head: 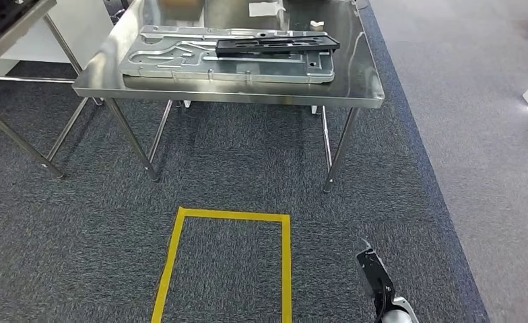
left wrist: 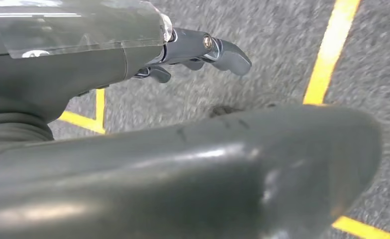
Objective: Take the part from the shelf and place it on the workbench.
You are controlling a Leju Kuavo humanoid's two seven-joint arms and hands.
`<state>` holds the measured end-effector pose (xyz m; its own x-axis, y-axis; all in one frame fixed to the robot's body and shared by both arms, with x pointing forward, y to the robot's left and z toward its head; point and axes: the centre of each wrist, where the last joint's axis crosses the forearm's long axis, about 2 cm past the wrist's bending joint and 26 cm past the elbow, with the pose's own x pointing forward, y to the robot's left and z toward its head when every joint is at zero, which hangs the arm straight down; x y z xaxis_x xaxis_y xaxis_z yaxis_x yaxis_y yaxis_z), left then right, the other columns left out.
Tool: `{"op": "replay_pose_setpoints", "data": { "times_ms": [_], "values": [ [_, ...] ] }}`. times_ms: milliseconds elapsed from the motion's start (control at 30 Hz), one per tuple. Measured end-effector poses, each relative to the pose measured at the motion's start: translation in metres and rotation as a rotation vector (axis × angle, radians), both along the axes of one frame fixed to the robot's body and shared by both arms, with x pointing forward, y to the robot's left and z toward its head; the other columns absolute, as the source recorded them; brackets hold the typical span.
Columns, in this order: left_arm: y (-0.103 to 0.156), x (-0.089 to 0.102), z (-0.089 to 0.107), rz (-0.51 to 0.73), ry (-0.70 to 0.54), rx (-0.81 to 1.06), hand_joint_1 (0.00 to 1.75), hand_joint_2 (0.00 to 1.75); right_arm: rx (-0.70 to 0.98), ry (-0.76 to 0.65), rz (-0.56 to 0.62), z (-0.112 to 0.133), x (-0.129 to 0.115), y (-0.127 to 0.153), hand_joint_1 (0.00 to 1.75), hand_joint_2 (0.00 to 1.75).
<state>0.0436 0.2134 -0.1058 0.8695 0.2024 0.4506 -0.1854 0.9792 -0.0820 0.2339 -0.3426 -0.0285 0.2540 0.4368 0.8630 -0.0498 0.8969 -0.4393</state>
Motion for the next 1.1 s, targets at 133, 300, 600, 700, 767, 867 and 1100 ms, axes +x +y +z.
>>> {"op": "replay_pose_setpoints", "data": {
  "times_ms": [133,300,600,700,767,867,1100],
  "values": [
    [0.000,-0.001,0.000,-0.008,0.015,0.005,0.00,0.00,0.042,0.072,0.002,-0.012,-0.013,0.007,0.00,0.00],
    [0.000,-0.001,0.000,-0.025,0.025,0.018,0.00,0.00,0.071,0.137,-0.013,-0.027,-0.033,0.011,0.00,0.00],
    [0.001,-0.006,-0.001,-0.037,0.040,0.024,0.00,0.00,0.086,0.206,-0.026,-0.037,-0.047,0.015,0.00,0.00],
    [0.000,-0.007,-0.001,-0.041,0.045,0.029,0.00,0.00,0.101,0.245,-0.040,-0.041,-0.053,0.017,0.00,0.00],
    [0.000,-0.006,-0.001,-0.045,0.045,0.030,0.00,0.00,0.113,0.276,-0.048,-0.044,-0.058,0.018,0.00,0.00],
    [-0.001,-0.008,-0.001,-0.053,0.052,0.033,0.00,0.00,0.127,0.316,-0.054,-0.048,-0.064,0.022,0.00,0.00],
    [0.000,-0.009,-0.001,-0.073,0.065,0.040,0.00,0.00,0.157,0.376,-0.054,-0.051,-0.069,0.034,0.00,0.00]
  ]
}}
